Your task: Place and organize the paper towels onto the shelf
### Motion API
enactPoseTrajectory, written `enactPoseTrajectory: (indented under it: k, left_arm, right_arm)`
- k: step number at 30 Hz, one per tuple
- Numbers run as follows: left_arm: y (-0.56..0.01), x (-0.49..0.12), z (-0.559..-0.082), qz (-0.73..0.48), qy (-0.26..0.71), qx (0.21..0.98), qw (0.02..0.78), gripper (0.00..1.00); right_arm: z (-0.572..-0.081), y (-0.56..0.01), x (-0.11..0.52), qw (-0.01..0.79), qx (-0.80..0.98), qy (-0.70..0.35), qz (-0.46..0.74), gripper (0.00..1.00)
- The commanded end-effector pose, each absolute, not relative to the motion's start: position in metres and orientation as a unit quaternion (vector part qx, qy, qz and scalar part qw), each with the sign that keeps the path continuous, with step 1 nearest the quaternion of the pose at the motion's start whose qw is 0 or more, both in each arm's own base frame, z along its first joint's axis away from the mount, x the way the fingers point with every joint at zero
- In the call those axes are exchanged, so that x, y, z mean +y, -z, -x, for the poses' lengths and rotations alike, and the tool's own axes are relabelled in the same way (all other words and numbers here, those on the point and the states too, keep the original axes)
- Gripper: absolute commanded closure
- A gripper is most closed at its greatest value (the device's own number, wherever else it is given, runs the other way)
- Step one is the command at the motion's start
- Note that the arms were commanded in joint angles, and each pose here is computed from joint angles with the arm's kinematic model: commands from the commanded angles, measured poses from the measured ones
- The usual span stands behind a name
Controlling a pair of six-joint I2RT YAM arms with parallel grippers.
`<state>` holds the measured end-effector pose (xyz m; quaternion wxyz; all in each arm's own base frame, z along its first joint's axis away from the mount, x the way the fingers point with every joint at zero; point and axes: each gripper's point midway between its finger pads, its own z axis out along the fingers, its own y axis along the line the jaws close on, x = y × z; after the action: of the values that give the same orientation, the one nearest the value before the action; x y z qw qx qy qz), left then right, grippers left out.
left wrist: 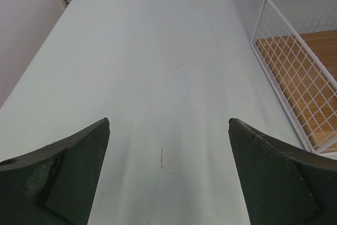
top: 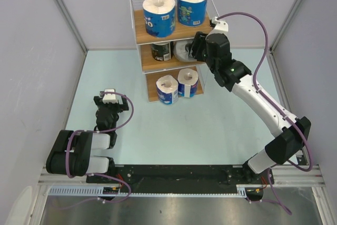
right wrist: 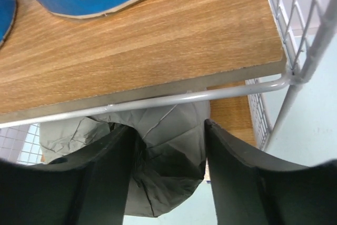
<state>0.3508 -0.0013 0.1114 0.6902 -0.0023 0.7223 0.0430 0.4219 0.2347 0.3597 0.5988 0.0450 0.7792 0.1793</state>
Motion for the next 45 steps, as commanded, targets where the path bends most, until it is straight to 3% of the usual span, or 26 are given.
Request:
enactPoseTrajectory:
  k: [1, 8, 24, 35, 45]
  left_arm:
    - [-0.13, -0.003, -0.359, 0.003, -0.034, 0.702, 0.712, 0.0]
    - [-0.13, -0.003, -0.359, 0.003, -0.034, 0.702, 0.712, 0.0]
    - [-0.13, -0.003, -0.359, 0.003, -0.034, 0.702, 0.712, 0.0]
    - [-0.13, -0.003, -0.359, 0.004, -0.034, 0.702, 0.711, 0.0]
    - [-0.13, -0.003, -0.359, 0.003, -0.034, 0.701, 0.712, 0.0]
  right_arm:
    - [-0.429, -0.39, 0.238, 0.63, 0.749, -0.2, -0.053, 0.36]
    - [-0.415, -0.396, 0.241, 0.647, 0.726, -0.228, -0.041, 0.25]
    - [-0.392, -0.435, 0.236, 0.686, 0.68, -0.258, -0.026, 0.21]
    - [-0.384, -0.418, 0.233, 0.669, 0.7, -0.251, -0.017, 0.2]
    - [-0.326, -0.382, 0.207, 0.632, 0.732, -0.254, 0.009, 0.16]
